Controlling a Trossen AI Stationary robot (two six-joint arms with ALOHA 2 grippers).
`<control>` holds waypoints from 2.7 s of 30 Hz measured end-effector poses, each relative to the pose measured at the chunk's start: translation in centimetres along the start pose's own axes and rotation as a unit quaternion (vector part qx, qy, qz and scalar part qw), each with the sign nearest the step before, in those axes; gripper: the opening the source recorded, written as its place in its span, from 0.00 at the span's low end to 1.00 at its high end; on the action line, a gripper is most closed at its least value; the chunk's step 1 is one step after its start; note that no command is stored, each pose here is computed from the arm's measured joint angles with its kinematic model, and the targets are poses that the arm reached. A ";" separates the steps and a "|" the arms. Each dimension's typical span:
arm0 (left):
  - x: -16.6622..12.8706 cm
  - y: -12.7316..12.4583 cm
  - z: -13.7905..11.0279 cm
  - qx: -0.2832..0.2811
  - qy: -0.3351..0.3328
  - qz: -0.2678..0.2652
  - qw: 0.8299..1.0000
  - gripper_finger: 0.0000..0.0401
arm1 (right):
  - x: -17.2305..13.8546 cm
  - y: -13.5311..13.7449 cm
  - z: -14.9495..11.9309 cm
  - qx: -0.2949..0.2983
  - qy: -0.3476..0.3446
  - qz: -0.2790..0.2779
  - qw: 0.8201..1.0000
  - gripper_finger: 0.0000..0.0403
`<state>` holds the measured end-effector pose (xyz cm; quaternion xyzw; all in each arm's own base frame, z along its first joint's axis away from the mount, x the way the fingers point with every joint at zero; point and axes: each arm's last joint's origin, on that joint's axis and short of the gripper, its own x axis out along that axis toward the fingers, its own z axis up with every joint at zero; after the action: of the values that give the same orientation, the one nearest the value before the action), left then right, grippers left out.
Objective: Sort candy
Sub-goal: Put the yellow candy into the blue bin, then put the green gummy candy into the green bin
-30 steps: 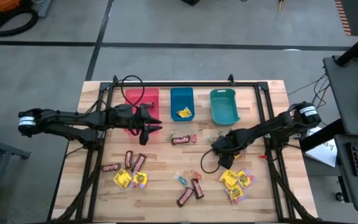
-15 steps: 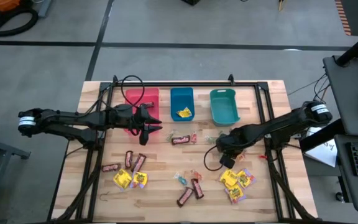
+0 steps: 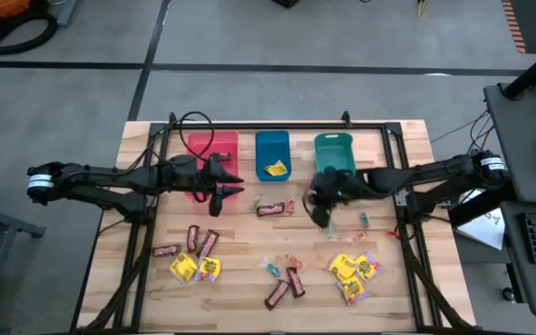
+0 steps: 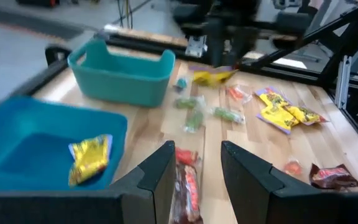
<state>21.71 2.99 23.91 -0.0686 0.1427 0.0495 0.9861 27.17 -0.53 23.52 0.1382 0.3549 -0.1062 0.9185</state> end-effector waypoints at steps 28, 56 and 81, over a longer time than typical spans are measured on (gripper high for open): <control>0.1 0.0 0.0 0.104 -0.001 0.001 0.995 0.28 | 9.8 -11.7 6.8 -0.009 -0.181 -0.119 0.976 0.10; 0.1 0.1 -0.4 0.041 0.020 0.002 0.999 0.28 | 3.9 -6.1 5.4 0.098 -0.031 0.028 0.994 0.37; 0.9 0.1 -0.3 0.062 0.015 0.001 0.998 0.28 | 0.8 2.1 -4.3 0.327 0.323 -0.146 0.876 0.40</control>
<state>22.43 3.12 23.32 -0.0081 0.1608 0.0408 0.9861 25.73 2.78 20.27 0.4041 0.5927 -0.2988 0.6294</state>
